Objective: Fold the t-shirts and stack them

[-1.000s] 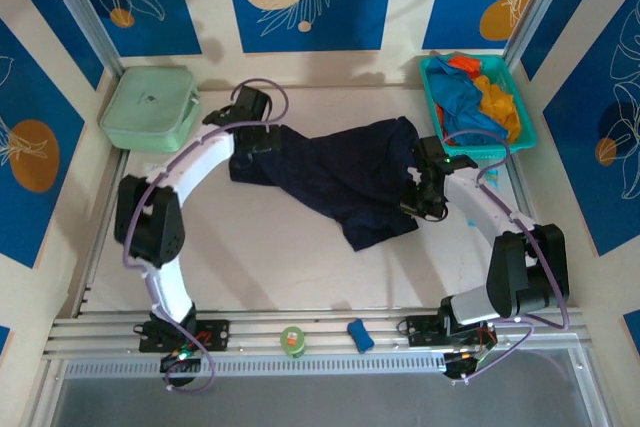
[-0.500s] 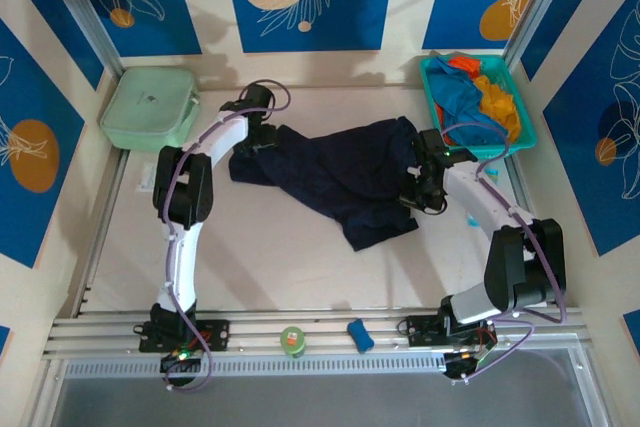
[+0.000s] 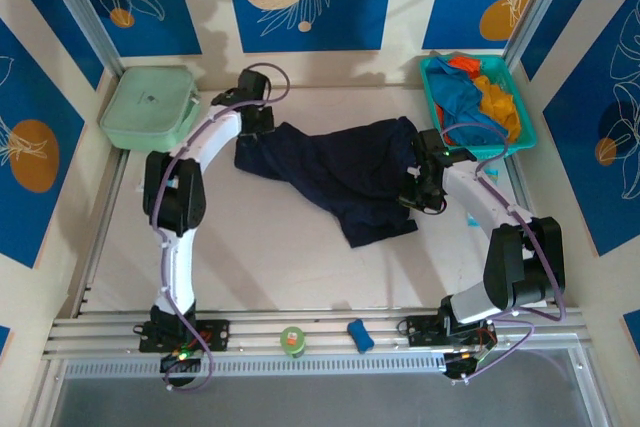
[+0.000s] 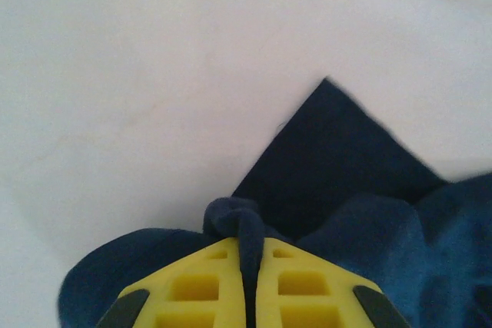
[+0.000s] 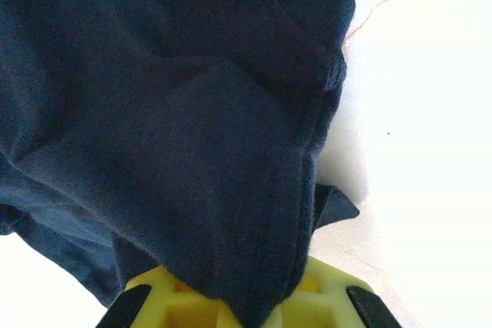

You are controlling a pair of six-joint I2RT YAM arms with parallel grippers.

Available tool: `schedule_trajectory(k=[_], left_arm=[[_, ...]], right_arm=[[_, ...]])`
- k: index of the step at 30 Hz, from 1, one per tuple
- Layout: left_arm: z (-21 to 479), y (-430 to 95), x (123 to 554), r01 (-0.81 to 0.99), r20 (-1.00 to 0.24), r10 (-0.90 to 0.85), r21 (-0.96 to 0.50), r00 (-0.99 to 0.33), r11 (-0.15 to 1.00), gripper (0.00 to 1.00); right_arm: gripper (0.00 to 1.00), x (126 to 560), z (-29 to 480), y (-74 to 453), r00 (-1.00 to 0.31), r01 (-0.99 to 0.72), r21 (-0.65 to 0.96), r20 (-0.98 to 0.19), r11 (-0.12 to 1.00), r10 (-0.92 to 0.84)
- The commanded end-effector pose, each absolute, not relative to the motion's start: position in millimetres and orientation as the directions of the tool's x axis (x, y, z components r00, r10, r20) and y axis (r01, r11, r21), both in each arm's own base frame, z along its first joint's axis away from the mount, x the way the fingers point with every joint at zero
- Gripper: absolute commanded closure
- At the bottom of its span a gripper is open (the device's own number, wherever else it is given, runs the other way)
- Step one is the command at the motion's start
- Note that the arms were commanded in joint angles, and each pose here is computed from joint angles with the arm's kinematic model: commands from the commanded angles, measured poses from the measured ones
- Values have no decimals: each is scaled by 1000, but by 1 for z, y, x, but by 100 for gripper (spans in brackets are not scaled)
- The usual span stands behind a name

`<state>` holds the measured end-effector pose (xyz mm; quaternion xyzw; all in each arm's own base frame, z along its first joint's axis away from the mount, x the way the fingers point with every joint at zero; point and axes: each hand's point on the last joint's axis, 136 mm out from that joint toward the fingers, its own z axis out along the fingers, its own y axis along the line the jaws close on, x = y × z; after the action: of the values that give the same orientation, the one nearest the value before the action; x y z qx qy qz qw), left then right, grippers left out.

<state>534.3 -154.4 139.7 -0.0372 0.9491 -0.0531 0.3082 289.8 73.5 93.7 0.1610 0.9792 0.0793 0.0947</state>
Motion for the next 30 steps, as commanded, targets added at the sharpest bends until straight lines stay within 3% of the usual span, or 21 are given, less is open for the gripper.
schedule_trajectory(k=[1, 5, 10, 11, 15, 17, 20, 30], left_arm=[[224, -159, 524, 63, -720, -61, -144, -691, 988, 100], [229, -159, 470, 96, -735, -34, -134, -678, 986, 100], [187, -164, 386, 88, -685, -28, -135, -728, 987, 99], [175, -168, 369, 87, -667, -31, -143, -744, 986, 94], [129, -179, 312, 56, -583, -51, -165, -811, 985, 41], [114, -179, 294, 39, -549, -55, -159, -834, 987, 25], [111, -174, 282, 19, -534, -52, -127, -844, 992, 17], [145, -189, 314, 27, -561, -17, -69, -828, 997, 11]], right_arm=[[100, 288, 93, 76, -933, 293, 204, -151, 934, 326], [100, 289, 87, 77, -934, 297, 208, -140, 932, 329], [100, 294, 82, 81, -937, 293, 217, -127, 931, 324], [100, 295, 81, 82, -939, 290, 218, -125, 932, 322], [100, 297, 81, 86, -941, 283, 225, -121, 932, 315], [100, 297, 81, 88, -943, 278, 227, -121, 933, 311], [100, 294, 78, 90, -946, 274, 223, -114, 936, 304], [100, 285, 76, 90, -948, 272, 224, -106, 936, 301]])
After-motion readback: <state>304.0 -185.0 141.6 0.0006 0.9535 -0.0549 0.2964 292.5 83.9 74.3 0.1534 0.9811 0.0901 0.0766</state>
